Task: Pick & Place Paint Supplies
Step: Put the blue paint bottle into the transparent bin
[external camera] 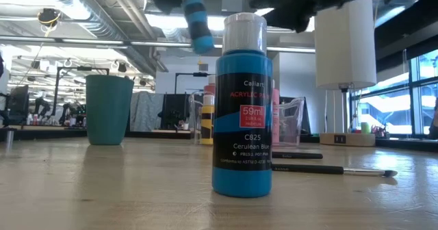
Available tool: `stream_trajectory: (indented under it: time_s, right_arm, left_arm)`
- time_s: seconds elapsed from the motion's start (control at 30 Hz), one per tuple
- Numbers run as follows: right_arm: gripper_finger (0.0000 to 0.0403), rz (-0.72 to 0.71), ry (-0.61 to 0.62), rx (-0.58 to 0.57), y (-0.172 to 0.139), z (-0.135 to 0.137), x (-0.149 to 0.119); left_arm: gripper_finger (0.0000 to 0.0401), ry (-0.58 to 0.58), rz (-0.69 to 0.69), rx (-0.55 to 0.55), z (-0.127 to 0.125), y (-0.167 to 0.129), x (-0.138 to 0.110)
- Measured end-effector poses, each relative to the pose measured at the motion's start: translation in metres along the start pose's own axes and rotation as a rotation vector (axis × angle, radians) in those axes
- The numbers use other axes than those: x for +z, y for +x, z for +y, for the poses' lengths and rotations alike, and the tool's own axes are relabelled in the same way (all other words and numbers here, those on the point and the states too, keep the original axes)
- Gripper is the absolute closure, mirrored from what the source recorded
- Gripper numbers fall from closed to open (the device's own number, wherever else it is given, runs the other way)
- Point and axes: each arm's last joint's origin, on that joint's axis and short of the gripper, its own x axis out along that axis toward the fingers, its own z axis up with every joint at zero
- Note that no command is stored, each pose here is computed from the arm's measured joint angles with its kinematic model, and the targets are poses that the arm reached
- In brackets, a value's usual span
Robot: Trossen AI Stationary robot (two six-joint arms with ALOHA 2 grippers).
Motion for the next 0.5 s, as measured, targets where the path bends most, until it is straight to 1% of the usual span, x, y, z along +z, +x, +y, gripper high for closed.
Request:
stream_trajectory:
  time_s: [0.07, 0.17, 0.2, 0.33, 0.5]
  right_arm:
    - [0.0072, 0.005, -0.007, 0.033, 0.006, 0.000, 0.006]
    - [0.0085, 0.018, -0.045, 0.181, 0.014, 0.004, 0.012]
    - [0.0088, 0.022, -0.047, 0.214, 0.017, 0.005, 0.013]
    - [0.0095, 0.082, -0.065, 0.213, 0.025, 0.006, 0.011]
    - [0.0095, 0.112, -0.045, 0.231, 0.032, 0.007, 0.007]
  left_arm:
    - [0.0285, 0.025, 0.006, 0.021, 0.001, 0.005, 0.003]
    - [0.0285, 0.047, 0.027, 0.039, 0.001, 0.015, 0.005]
    - [0.0285, 0.054, 0.033, 0.038, 0.001, 0.018, 0.006]
    - [0.0285, 0.079, 0.085, 0.040, 0.001, 0.027, 0.005]
    - [0.0285, 0.079, 0.076, 0.082, 0.003, 0.027, 0.011]
